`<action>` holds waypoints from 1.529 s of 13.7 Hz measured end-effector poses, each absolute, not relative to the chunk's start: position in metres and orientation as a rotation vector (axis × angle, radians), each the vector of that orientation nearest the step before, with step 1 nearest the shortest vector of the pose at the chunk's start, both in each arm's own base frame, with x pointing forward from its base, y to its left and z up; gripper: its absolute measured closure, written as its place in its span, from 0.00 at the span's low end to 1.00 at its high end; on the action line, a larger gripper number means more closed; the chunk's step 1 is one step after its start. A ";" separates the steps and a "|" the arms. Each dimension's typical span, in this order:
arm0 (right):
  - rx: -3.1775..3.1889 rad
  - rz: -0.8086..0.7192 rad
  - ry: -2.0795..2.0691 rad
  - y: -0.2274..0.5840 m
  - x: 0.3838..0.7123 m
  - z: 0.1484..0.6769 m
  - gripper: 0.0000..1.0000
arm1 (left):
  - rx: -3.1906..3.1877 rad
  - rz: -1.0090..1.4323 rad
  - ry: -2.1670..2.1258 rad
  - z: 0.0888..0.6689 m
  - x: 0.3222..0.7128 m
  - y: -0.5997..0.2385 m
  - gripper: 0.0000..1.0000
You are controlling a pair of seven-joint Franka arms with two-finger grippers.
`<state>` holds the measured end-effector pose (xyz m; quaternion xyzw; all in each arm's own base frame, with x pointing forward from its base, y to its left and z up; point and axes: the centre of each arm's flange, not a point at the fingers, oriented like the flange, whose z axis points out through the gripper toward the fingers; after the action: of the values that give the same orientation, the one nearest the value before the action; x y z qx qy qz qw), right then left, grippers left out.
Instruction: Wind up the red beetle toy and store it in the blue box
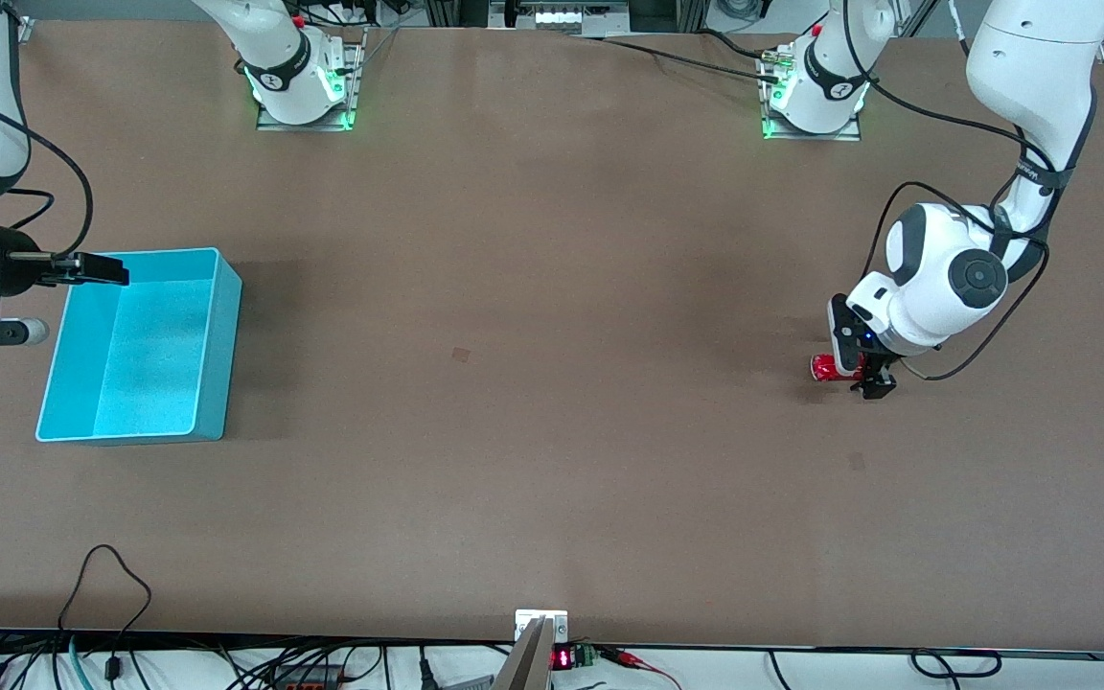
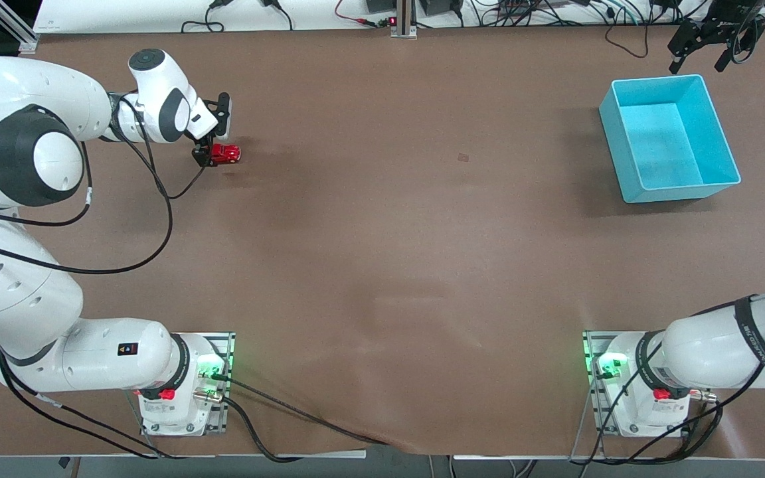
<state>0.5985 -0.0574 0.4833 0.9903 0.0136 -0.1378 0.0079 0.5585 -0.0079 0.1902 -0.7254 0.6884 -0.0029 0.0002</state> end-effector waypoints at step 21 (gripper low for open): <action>3.090 -0.510 0.054 -0.051 0.592 0.481 0.00 | -2.290 -0.010 2.149 0.184 0.558 -0.001 0.55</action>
<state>0.5922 -0.0509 0.4814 0.9865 0.0171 -0.1628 0.0045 0.5578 -0.0005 0.1845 -0.7292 0.6843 -0.0032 0.0008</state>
